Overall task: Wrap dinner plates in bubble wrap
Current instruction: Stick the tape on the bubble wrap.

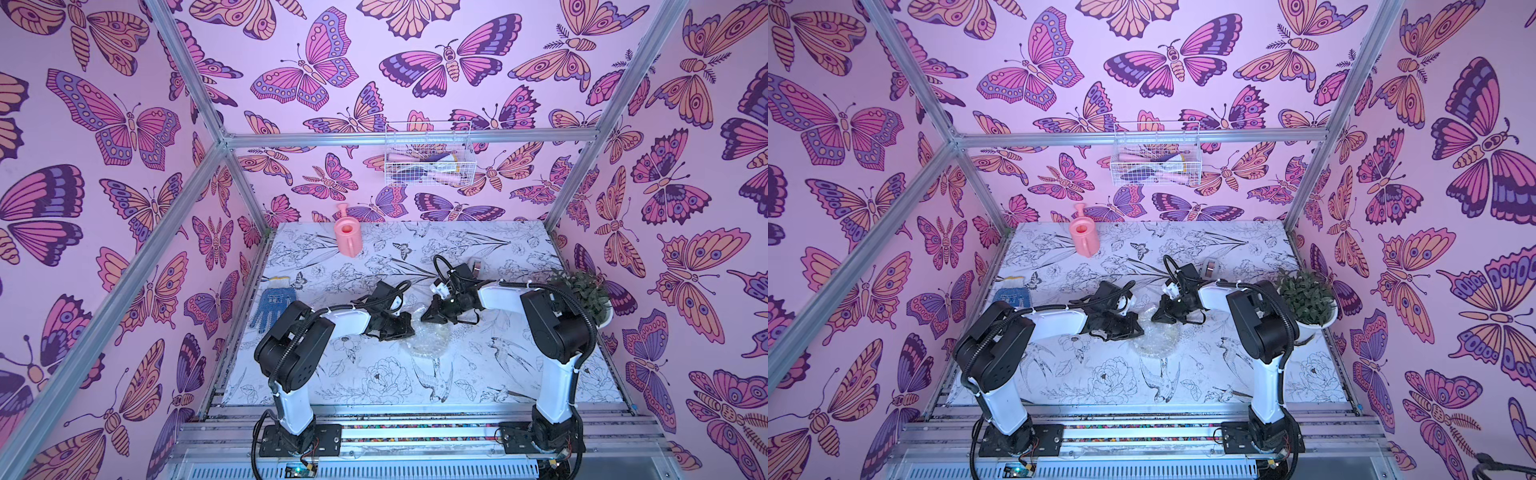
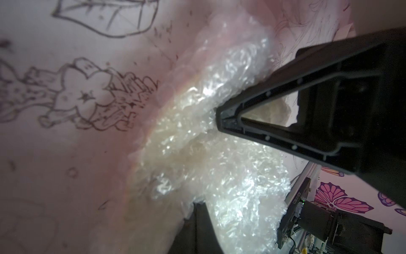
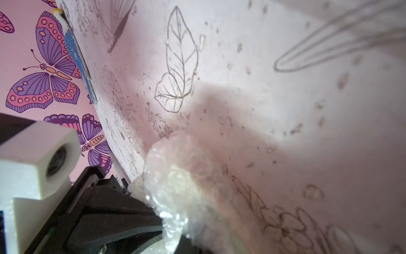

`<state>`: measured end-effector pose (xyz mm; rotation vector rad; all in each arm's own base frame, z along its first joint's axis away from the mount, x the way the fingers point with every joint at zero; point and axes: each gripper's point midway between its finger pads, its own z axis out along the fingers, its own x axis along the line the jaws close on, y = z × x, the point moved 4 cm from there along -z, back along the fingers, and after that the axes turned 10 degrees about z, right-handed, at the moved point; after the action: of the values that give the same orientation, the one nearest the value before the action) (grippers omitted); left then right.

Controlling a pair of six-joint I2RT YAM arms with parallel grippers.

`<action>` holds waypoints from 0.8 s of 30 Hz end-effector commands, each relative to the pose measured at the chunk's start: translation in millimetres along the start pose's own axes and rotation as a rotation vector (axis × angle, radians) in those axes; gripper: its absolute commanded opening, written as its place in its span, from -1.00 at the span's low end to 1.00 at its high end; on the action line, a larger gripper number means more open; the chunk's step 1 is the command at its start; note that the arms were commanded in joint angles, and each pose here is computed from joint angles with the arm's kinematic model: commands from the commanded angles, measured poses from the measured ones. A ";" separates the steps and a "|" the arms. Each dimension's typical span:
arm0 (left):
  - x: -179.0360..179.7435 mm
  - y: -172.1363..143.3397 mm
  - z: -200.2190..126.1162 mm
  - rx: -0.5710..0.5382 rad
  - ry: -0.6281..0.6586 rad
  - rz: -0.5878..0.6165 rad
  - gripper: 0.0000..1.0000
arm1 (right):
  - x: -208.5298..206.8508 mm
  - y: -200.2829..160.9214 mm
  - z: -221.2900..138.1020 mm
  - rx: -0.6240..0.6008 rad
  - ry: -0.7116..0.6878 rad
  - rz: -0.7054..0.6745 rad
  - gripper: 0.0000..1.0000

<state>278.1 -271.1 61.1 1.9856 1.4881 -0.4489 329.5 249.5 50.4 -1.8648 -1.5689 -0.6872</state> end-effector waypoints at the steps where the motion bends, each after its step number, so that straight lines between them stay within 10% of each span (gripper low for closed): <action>1: 11.7 -18.1 -19.1 0.074 0.149 -0.021 -0.91 | -45.4 -4.1 10.5 -0.007 -0.173 0.047 -1.00; 13: -19.5 34.8 -130.2 -0.220 0.359 0.160 0.03 | 26.5 20.4 -62.6 -0.198 -0.063 -0.120 -0.96; 17: 15.1 34.2 -152.4 -0.280 0.465 0.112 0.22 | 30.8 25.7 -121.8 -0.348 -0.076 -0.163 -0.15; 20: 52.7 31.4 -165.1 -0.316 0.584 0.075 0.35 | 0.1 29.7 -157.1 -0.444 -0.187 -0.149 1.00; 24: 110.3 22.1 -186.3 -0.361 0.815 -0.008 1.00 | -71.9 35.3 -208.2 -0.682 -0.524 -0.082 0.99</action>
<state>314.5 -111.0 151.7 1.9347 1.7597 0.4427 368.4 97.3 177.7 -2.3392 -1.7612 -1.1999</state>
